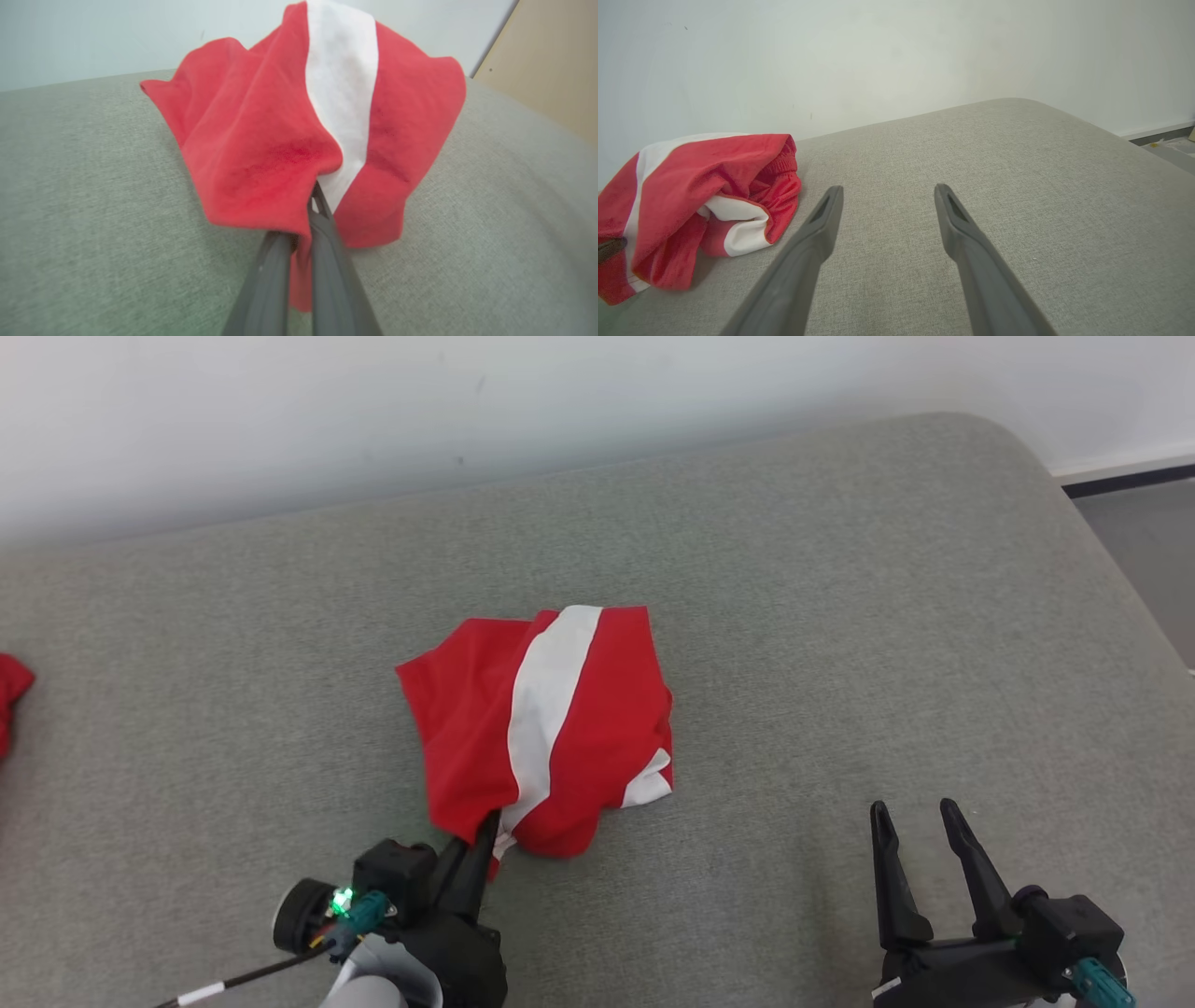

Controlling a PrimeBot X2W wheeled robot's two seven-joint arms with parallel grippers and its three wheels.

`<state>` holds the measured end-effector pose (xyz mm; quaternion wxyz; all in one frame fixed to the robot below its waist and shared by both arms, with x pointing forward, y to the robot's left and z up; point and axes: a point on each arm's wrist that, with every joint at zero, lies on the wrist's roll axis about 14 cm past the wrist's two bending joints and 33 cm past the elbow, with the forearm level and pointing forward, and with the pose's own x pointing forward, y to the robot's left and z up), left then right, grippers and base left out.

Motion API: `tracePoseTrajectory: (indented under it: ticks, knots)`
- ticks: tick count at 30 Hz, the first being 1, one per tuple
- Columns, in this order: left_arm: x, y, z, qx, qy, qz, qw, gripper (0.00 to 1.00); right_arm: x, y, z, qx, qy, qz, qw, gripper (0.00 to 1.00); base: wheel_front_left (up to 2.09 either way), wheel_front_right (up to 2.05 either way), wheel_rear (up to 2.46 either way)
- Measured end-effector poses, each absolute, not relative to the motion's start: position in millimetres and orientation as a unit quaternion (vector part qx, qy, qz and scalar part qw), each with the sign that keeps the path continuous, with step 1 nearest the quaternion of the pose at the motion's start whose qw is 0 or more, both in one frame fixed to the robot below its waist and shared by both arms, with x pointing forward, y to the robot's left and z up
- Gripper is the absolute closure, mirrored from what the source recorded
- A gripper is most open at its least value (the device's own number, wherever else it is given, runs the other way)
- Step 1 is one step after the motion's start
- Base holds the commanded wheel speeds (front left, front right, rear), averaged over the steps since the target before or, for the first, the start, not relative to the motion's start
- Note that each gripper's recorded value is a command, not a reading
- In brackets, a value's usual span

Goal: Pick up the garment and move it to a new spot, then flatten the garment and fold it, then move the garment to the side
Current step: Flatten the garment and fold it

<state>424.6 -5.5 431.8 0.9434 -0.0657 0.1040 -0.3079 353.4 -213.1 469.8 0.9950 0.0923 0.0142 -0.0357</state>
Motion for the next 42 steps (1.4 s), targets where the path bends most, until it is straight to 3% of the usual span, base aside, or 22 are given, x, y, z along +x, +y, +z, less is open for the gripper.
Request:
tracePoseTrajectory:
  ticks: [9, 16, 24, 30, 31, 32, 42]
  knots:
    - [445, 55, 482, -0.037, 0.020, -0.244, 0.969, 1.00, 362, -188, 465, 0.103, 0.021, 0.003, 0.994, 0.00, 0.00, 0.00, 0.00]
    - [433, 113, 510, 0.000, -0.014, -0.186, 0.983, 1.00, 369, -161, 470, 0.111, 0.015, 0.043, 0.993, 0.00, 0.00, 0.00, 0.00]
    - [384, 158, 484, -0.006, 0.048, -0.126, 0.991, 1.00, 369, -147, 477, 0.113, 0.006, 0.066, 0.991, 0.00, 0.00, 0.00, 0.00]
    - [365, 149, 442, -0.048, 0.112, -0.117, 0.986, 1.00, 366, -156, 474, 0.112, 0.010, 0.051, 0.992, 0.00, 0.00, 0.00, 0.00]
    - [362, 146, 435, -0.047, 0.122, -0.120, 0.984, 0.64, 365, -158, 474, 0.111, 0.009, 0.049, 0.993, 0.00, 0.00, 0.00, 0.00]
    - [361, 146, 433, -0.047, 0.121, -0.119, 0.984, 0.00, 365, -159, 475, 0.111, 0.008, 0.047, 0.993, 0.00, 0.00, 0.00, 0.00]
    - [370, 168, 501, -0.048, -0.016, -0.074, 0.996, 0.00, 363, -154, 475, 0.107, 0.008, 0.056, 0.993, 0.00, 0.00, 0.00, 0.00]
